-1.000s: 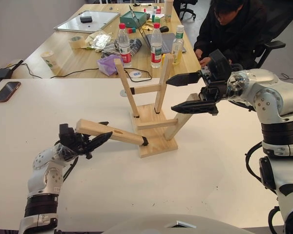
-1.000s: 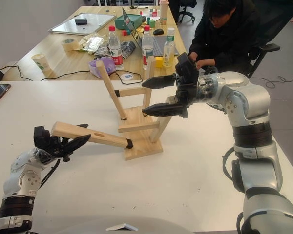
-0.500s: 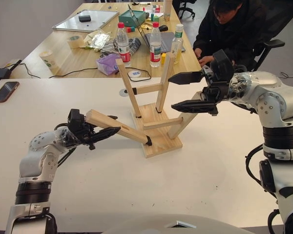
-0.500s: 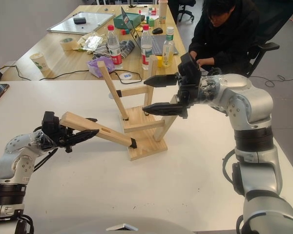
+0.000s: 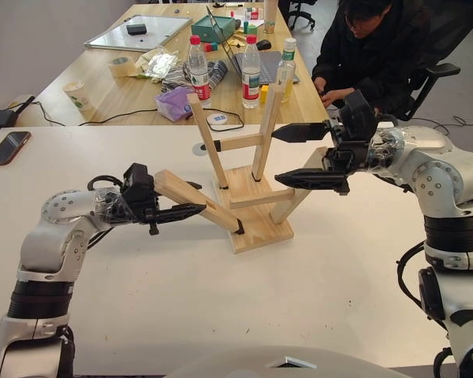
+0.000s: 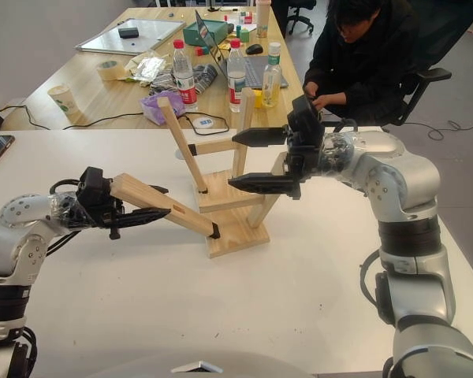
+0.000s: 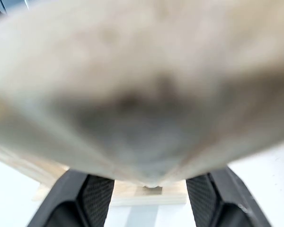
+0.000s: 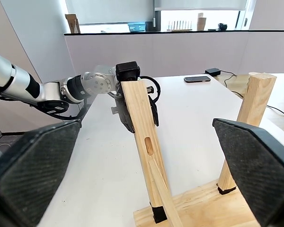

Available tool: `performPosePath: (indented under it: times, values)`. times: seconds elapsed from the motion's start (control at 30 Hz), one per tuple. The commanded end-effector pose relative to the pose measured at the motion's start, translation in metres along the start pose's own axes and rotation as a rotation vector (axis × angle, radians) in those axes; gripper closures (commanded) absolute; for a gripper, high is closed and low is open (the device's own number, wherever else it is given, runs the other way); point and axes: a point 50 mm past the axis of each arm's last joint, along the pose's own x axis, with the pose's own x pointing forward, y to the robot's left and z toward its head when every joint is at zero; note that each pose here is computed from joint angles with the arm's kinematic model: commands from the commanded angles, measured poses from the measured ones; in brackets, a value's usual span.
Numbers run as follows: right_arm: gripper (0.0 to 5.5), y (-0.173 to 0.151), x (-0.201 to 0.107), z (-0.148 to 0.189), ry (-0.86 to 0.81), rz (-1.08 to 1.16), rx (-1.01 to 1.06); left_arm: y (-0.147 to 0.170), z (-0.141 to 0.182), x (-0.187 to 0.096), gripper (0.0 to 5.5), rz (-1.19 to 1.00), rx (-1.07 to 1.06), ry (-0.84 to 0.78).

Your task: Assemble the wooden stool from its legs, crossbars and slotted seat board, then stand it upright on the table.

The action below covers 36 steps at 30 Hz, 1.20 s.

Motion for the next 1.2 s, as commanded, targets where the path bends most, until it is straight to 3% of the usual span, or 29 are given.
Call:
performPosePath:
  times: [0.03,0.63,0.8,0.93,1.03,1.1,1.2]
  values:
    - [0.37,0.004,0.002,-0.001,-0.016,0.013,0.006,0.002,0.004,0.004,3.48,0.039,0.023,0.089]
    - [0.37,0.006,0.008,0.005,-0.063,-0.014,-0.024,0.002,0.033,0.032,3.48,0.045,0.022,0.268]
    - [0.37,-0.007,0.0,0.055,-0.344,-0.093,0.008,0.003,0.036,0.035,3.48,0.037,0.031,0.309]
    - [0.37,-0.005,-0.007,0.07,-0.438,-0.086,0.045,0.007,0.036,0.037,3.48,0.04,0.045,0.339]
    - [0.37,-0.026,-0.014,0.071,-0.464,-0.283,0.011,0.01,0.035,0.037,3.48,0.044,0.051,0.359]
    - [0.37,-0.052,-0.02,0.063,-0.466,-0.507,-0.008,0.011,0.034,0.038,3.48,0.046,0.05,0.372]
    - [0.37,-0.07,-0.023,0.045,-0.444,-0.648,0.017,0.014,0.034,0.04,3.48,0.046,0.045,0.383]
